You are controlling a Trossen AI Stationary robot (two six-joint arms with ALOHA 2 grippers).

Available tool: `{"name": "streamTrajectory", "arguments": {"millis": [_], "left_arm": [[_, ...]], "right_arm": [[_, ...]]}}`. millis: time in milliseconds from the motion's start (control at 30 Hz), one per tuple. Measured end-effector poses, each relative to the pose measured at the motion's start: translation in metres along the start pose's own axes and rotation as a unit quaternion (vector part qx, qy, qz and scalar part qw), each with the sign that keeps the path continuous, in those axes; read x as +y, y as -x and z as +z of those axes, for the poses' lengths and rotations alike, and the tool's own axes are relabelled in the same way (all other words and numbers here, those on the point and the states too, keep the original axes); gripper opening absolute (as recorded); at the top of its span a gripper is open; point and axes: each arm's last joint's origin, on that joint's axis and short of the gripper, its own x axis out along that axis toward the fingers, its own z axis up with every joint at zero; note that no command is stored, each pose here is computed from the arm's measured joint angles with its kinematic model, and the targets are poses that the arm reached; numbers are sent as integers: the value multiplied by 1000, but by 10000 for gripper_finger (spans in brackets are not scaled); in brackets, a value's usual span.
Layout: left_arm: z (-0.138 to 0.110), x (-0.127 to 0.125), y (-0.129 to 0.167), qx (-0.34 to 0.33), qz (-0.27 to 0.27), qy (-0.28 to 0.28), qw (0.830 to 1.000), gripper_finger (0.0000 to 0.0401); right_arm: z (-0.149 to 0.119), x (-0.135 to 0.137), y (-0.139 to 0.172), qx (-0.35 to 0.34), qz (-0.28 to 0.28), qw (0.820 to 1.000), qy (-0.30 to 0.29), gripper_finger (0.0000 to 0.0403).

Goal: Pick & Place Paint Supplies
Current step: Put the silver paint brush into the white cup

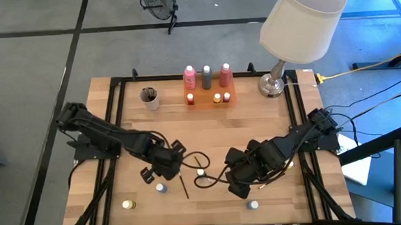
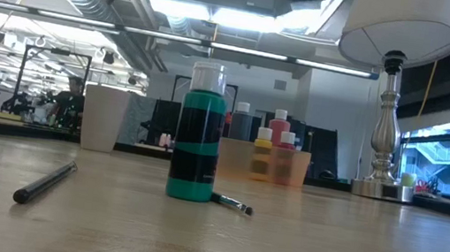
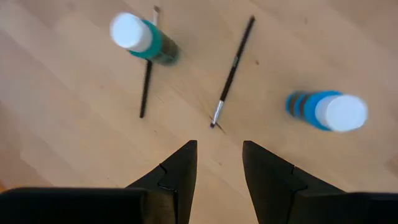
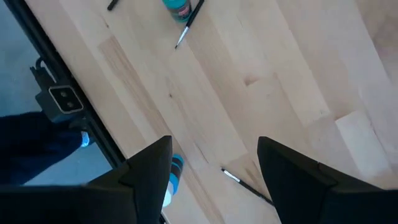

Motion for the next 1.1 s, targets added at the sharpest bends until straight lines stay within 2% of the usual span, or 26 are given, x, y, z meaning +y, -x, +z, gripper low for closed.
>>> {"name": "streamTrajectory", "arguments": {"millis": [100,233,433,767,1100], "left_arm": [[2,3,-13,19,-9,-18,1000,125],[2,8,-29,39,-23,-16,999,125],[-2,20,-47,38,-75,-16,996,125],[-14,33,-64,29,-65,-17,997,108],[-20,22,-83,18,-70,-17,997,99]], "right_arm": [[-1,1,0,-4,1,1000,-6,241],[-5,3,1,-9,-1,1000,-19,241],[-14,7,3,-38,-17,998,-40,241],[-17,7,3,-46,-23,998,-48,241],[-17,7,3,-45,-27,998,-46,241]]}}
